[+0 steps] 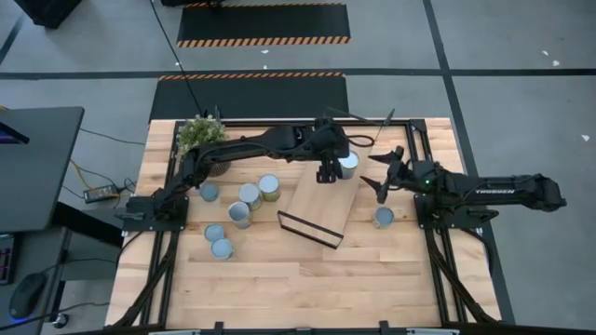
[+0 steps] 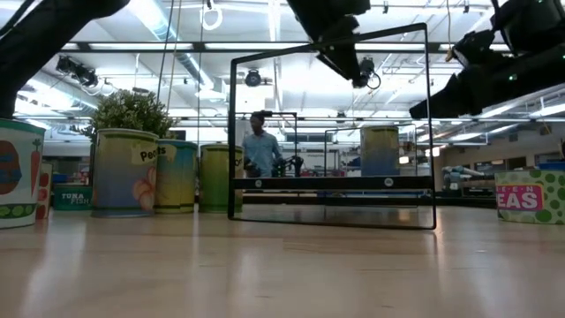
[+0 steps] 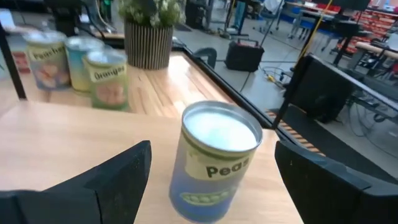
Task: Pick and place cans onto a shelf
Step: Put the canned peas on the shelf, then put the canned oranges on the shelf
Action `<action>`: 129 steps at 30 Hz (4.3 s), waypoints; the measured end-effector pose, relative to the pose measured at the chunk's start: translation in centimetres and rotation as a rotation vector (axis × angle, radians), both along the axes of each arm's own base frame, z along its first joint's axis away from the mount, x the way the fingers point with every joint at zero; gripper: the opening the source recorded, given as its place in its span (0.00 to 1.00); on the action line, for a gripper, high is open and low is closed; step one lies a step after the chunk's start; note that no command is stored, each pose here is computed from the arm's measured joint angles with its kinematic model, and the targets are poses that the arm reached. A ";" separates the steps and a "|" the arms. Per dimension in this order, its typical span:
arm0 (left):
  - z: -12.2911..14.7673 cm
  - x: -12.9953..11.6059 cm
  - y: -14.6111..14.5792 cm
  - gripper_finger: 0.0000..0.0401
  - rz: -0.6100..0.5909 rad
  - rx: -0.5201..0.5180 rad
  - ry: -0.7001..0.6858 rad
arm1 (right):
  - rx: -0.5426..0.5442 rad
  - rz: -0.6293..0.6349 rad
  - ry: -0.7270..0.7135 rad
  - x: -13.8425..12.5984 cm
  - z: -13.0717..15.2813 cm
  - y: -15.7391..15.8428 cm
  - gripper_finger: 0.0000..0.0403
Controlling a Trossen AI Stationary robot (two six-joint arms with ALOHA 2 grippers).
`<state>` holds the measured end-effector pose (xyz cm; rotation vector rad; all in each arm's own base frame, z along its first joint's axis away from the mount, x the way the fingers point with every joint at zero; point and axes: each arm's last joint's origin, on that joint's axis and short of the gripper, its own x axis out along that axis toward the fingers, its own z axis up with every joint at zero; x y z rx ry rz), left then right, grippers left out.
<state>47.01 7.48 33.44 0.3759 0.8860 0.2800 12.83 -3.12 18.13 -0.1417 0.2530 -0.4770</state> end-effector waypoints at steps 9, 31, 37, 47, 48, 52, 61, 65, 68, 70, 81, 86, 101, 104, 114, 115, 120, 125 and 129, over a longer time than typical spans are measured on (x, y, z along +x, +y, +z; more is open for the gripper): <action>1.5 -1.2 -2.2 0.78 -0.013 -0.001 0.012 | -0.077 -0.027 0.029 1.2 -0.2 0.7 0.87; 0.3 -2.5 -8.2 0.51 -0.034 -0.043 0.125 | -0.272 -0.018 0.094 2.9 -0.7 3.3 0.87; -0.5 -3.2 -10.0 0.43 -0.037 -0.030 0.160 | -0.289 0.007 0.079 3.6 -0.8 4.2 0.87; 0.4 -5.4 -11.2 0.39 0.046 -0.065 0.093 | -0.325 0.016 0.155 5.2 -0.6 6.5 0.87; 0.0 -5.6 -11.6 0.39 0.054 -0.071 0.083 | -0.331 0.016 0.163 5.4 -0.6 6.7 0.87; -1.8 -7.4 -13.3 0.39 0.063 -0.052 0.062 | -0.354 0.033 0.188 5.9 -0.7 7.4 0.87; -1.1 -13.6 -13.9 0.39 0.121 -0.099 -0.148 | -0.507 0.037 0.265 7.4 -0.7 6.8 0.87; -0.9 -16.0 -13.3 0.39 0.148 -0.131 -0.224 | -0.564 0.062 0.291 8.1 -0.9 5.9 0.87; -1.1 -17.2 -13.0 0.39 0.154 -0.138 -0.277 | -0.568 0.070 0.309 8.5 -1.4 5.1 0.87; -1.0 -17.9 -12.8 0.39 0.157 -0.148 -0.324 | -0.583 0.061 0.347 8.6 -1.8 4.6 0.87; -2.2 -20.5 -12.3 0.39 0.189 -0.146 -0.352 | -0.650 -0.007 0.404 9.7 -3.0 3.2 0.87; -2.0 -20.3 -12.4 0.39 0.182 -0.153 -0.375 | -0.745 -0.071 0.432 10.3 -2.8 2.2 0.87; -2.0 -20.3 -12.4 0.39 0.186 -0.162 -0.378 | -0.760 -0.356 0.533 10.5 -2.0 -0.8 0.87; -2.0 -20.3 -12.4 0.39 0.194 -0.172 -0.382 | -0.767 -0.371 0.559 10.4 -2.1 -1.4 0.87; -2.0 -20.3 -12.4 0.39 0.190 -0.176 -0.379 | -0.778 -0.351 0.587 10.1 -2.3 -3.5 0.87; -2.1 -20.3 -12.5 0.39 0.186 -0.182 -0.377 | -0.780 -0.339 0.583 10.1 -2.3 -3.6 0.87; -2.1 -20.3 -12.6 0.39 0.174 -0.228 -0.369 | -0.805 -0.263 0.573 10.1 -2.3 -4.6 0.87; -2.2 -20.3 -12.7 0.39 0.154 -0.258 -0.359 | -0.828 -0.237 0.588 9.8 -2.3 -5.4 0.87; -2.2 -20.3 -12.7 0.39 0.155 -0.260 -0.359 | -0.860 -0.202 0.619 9.5 -2.6 -5.9 0.87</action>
